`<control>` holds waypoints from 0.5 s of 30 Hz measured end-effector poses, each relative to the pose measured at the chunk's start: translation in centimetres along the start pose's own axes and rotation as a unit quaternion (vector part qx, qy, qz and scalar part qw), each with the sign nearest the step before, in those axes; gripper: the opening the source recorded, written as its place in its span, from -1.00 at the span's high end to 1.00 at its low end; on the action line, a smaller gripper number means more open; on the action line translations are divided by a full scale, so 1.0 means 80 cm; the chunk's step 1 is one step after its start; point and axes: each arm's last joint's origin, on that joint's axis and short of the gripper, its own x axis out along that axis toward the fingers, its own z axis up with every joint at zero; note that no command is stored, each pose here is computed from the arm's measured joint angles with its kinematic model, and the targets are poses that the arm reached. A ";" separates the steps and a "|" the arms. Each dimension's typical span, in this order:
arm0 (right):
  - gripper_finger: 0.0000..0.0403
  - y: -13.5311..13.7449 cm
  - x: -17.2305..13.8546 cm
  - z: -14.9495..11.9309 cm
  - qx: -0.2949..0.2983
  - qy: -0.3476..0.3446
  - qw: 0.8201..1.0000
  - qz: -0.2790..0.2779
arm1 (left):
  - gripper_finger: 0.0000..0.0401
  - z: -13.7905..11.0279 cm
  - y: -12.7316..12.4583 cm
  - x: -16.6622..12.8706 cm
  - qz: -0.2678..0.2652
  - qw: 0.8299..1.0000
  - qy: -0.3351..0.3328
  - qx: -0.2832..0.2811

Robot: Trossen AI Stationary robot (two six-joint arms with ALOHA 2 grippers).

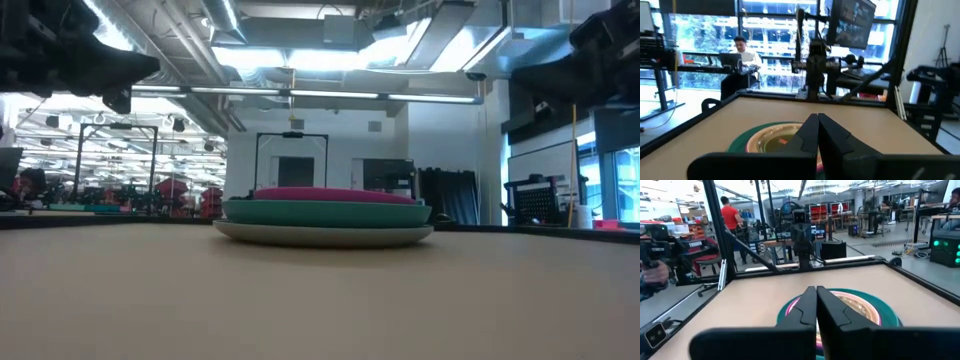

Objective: Stack plastic plates
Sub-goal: Return to Home Position

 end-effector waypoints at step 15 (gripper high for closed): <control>1.00 -0.002 0.001 -0.012 0.025 0.034 0.999 -0.018 | 0.99 -0.008 0.000 0.000 -0.004 0.999 0.031 0.006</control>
